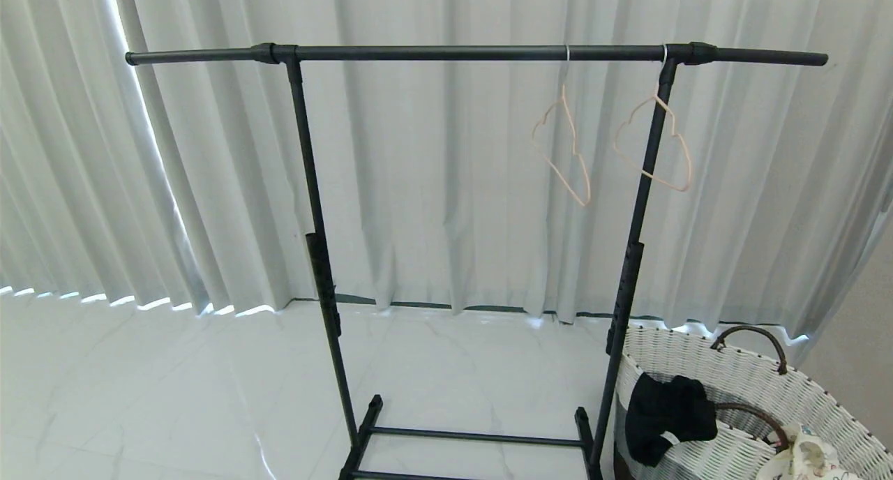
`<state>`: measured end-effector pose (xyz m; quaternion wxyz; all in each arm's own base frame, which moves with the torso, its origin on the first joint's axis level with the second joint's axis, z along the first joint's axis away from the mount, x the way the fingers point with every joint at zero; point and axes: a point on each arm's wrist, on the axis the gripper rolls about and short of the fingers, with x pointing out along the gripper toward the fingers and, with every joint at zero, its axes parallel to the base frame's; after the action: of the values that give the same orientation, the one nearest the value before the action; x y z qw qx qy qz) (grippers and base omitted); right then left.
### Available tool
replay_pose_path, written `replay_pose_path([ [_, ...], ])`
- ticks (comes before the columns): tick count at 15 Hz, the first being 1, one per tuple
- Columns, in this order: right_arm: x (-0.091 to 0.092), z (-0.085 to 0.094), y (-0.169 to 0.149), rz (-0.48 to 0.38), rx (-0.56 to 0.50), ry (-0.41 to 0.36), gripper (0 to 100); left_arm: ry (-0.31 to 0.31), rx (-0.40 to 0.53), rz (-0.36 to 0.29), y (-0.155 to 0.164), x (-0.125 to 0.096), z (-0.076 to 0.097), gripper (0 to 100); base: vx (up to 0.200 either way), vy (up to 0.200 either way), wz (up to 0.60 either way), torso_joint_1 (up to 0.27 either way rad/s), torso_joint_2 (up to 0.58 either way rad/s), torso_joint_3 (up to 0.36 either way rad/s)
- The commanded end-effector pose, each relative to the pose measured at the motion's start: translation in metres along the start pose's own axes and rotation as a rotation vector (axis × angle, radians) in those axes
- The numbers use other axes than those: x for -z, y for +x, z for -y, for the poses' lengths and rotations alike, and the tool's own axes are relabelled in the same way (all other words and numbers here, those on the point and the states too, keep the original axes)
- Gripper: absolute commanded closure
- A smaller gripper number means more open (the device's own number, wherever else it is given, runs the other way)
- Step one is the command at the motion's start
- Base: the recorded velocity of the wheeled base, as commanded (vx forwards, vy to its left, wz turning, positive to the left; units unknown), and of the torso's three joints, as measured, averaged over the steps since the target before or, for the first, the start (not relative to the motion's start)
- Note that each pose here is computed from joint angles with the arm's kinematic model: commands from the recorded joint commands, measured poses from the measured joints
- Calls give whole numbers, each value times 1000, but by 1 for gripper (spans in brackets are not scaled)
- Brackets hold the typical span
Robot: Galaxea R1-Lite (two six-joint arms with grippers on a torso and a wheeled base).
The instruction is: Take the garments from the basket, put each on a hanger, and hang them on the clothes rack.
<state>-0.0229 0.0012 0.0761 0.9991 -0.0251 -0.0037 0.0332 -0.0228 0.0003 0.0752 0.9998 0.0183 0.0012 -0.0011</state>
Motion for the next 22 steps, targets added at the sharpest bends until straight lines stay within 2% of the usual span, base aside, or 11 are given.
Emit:
replay_pose_path([
  [1, 0, 0, 0, 0, 1, -1, 0, -1, -1, 1, 0, 0, 0, 0, 0, -200, 0, -2, -2, 2],
  [5, 0, 0, 0, 0, -1, 2, 0, -4, -1, 1, 0, 0, 0, 0, 0, -200, 0, 2, 2, 6],
  [11, 0, 0, 0, 0, -1, 4, 0, -4, 1, 1, 0, 0, 0, 0, 0, 0, 0, 0, 0, 0],
  [17, 0, 0, 0, 0, -1, 5, 0, -6, 1, 1, 0, 0, 0, 0, 200, 0, 0, -1, 2, 5],
  [20, 0, 0, 0, 0, 1, 4, 0, -6, 1, 1, 0, 0, 0, 0, 0, 0, 0, 0, 0, 0],
  [22, 0, 0, 0, -1, -1, 7, 0, -27, -2, 1, 0, 0, 0, 0, 0, 0, 0, 0, 0, 0],
])
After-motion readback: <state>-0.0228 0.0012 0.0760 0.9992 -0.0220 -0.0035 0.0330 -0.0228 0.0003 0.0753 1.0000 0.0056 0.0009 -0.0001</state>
